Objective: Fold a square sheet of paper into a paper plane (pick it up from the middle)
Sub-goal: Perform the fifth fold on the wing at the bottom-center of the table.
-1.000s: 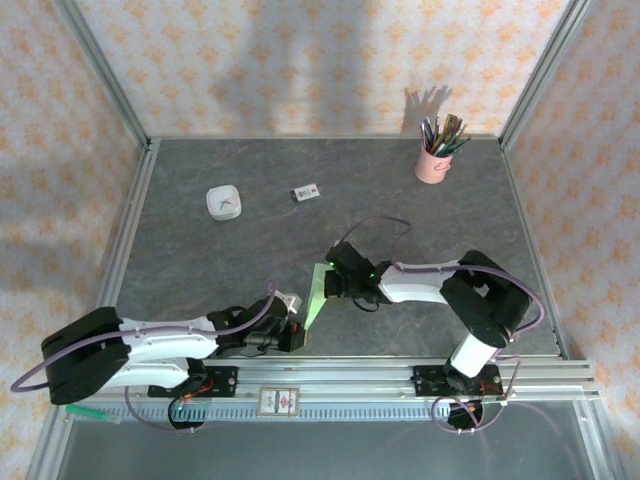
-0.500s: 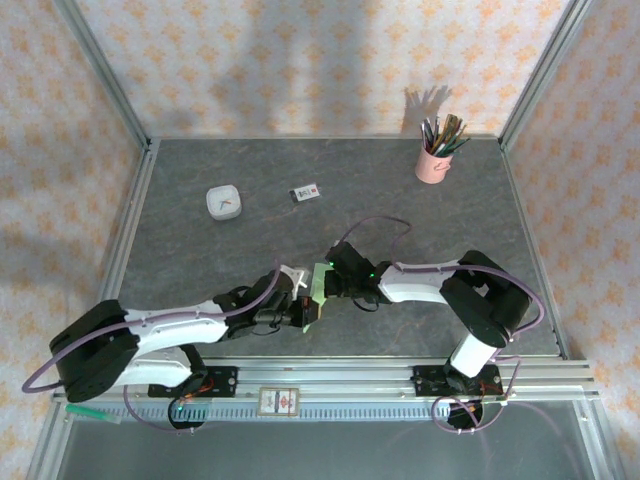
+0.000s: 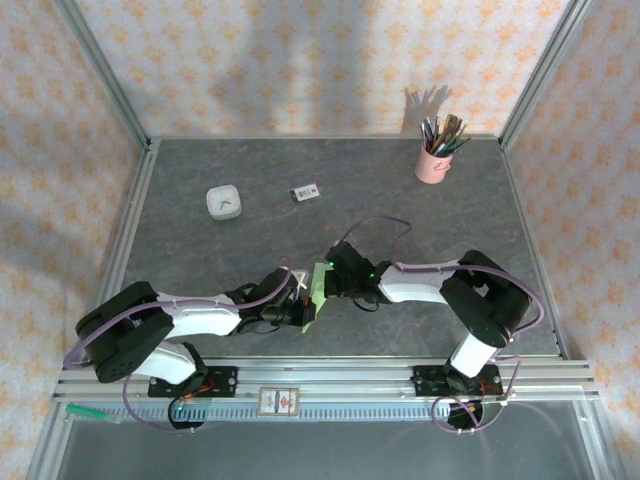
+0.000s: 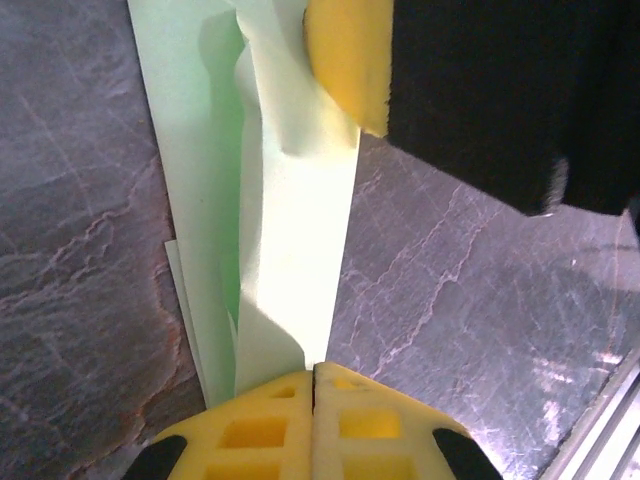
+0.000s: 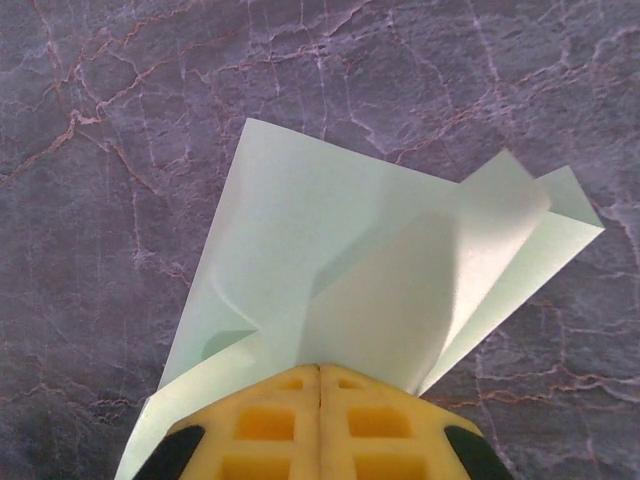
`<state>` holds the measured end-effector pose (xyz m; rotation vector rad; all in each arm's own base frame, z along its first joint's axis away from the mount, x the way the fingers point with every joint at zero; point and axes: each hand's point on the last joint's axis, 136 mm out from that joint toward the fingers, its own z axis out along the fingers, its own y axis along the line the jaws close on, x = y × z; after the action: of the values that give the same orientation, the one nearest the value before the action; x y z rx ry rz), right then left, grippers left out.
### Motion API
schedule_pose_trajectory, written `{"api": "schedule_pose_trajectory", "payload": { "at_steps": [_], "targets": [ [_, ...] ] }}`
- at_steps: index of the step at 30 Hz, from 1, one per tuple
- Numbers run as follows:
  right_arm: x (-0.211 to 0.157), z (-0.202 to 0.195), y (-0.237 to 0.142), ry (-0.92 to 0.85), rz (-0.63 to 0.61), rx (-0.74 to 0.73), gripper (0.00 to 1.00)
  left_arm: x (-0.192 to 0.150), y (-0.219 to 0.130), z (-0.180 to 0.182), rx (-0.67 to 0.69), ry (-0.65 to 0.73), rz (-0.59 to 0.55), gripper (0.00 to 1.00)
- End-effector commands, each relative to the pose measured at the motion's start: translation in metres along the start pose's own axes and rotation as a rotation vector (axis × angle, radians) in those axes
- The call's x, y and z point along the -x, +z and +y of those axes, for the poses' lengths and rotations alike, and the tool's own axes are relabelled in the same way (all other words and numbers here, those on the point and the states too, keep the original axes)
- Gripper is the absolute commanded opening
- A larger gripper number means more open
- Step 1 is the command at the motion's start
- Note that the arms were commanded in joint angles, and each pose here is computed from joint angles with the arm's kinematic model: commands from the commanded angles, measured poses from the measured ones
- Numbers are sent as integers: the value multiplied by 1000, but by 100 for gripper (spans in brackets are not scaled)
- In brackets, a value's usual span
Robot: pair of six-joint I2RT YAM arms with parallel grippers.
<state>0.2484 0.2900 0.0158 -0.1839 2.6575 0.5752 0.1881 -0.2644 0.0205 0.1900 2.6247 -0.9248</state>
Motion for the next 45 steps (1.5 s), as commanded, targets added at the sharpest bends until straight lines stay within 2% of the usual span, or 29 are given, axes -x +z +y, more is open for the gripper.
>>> {"api": "schedule_pose_trajectory", "payload": {
  "at_steps": [1,7,11,16,19,26,28,35,45],
  "targets": [
    [-49,-64,10,1,151,-235,0,-10,3,16,35,3,19,0],
    [-38,-55,7,-6,132,-215,3,-31,3,41,99,-35,57,0],
    [-20,-35,0,-13,93,-162,7,-40,2,54,140,-53,70,0],
    [11,-1,-20,-21,24,-56,12,-47,0,66,177,-67,75,0],
    [16,18,-33,-20,8,34,14,-49,0,68,181,-70,79,0],
    [6,41,-58,10,-14,228,15,-49,2,69,186,-63,89,0],
    [-1,43,-60,18,-8,261,12,-49,2,68,183,-63,90,0],
    [-28,50,-46,18,47,304,7,-49,2,68,189,-62,94,0],
    [-39,54,-28,18,92,304,5,-49,1,68,194,-56,98,0]
  ]
}}
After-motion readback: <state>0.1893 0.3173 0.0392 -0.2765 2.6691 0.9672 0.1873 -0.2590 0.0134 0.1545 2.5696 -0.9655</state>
